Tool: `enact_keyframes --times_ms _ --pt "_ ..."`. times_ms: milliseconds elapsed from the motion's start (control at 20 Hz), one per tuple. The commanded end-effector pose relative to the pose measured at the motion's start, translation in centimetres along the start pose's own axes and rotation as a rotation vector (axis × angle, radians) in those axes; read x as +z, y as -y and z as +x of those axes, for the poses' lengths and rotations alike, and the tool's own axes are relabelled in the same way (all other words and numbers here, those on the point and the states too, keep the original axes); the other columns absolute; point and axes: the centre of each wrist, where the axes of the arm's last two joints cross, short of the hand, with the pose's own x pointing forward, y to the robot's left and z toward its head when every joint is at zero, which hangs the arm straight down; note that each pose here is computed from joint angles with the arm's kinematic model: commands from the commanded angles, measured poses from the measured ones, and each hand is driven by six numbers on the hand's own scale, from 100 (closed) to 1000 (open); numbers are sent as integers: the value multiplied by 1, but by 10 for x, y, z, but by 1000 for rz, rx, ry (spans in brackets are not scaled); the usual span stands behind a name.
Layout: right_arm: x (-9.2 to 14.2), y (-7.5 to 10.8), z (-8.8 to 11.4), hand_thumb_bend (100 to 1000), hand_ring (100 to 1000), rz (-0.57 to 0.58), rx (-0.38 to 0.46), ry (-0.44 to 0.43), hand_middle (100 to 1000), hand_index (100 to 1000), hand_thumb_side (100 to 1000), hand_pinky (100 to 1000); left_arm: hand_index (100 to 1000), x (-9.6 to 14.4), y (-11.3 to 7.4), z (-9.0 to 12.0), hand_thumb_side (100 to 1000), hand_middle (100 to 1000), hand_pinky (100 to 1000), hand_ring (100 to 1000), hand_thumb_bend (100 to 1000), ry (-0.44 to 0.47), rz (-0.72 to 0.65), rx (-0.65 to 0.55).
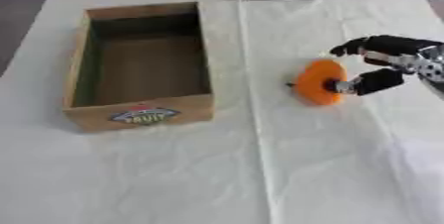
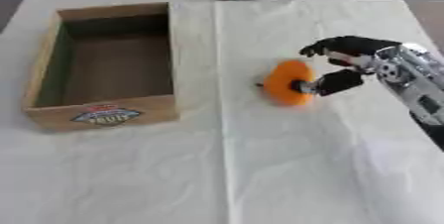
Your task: Pick up objects on the table and place them in the box.
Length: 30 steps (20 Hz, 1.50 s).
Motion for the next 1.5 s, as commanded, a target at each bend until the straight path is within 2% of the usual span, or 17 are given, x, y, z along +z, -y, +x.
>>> enact_keyframes --times_ms 50,250,500,700,750,800,850,900,1200,1500 --pt "4 9 -5 184 905 -32 2 8 758 901 669 923 668 -4 0 5 946 615 377 582 100 24 -7 0" --pt "4 7 -3 100 898 -21 -43 44 722 883 600 926 668 -5 1 5 947 616 377 582 100 24 -10 0" --pt "5 10 -2 100 880 10 -96 83 653 829 512 922 667 -5 0 5 946 616 377 582 100 21 -14 -4" --pt "8 15 4 100 848 -27 -108 103 600 772 362 904 667 -5 1 5 947 616 376 582 100 18 -16 -4" --pt "9 16 6 100 826 -40 -112 109 563 737 284 893 667 -5 1 5 947 616 376 582 100 18 -17 -5" --pt "10 17 8 100 821 -53 -118 113 553 728 269 890 667 -5 0 5 947 616 376 582 100 17 -17 -5" --pt "10 18 9 100 802 -63 -124 115 516 695 180 880 667 -5 0 5 946 616 376 582 100 16 -17 -6" --pt "11 19 11 100 795 -75 -128 116 505 685 153 874 667 -5 0 5 945 616 377 582 100 15 -17 -6" --pt "15 24 20 100 732 -164 -123 115 428 605 143 821 667 -5 0 5 939 616 377 583 100 15 -20 -8" --pt "19 27 31 100 663 -231 -137 122 355 515 183 774 667 -5 0 5 938 617 376 583 100 12 -20 -7"
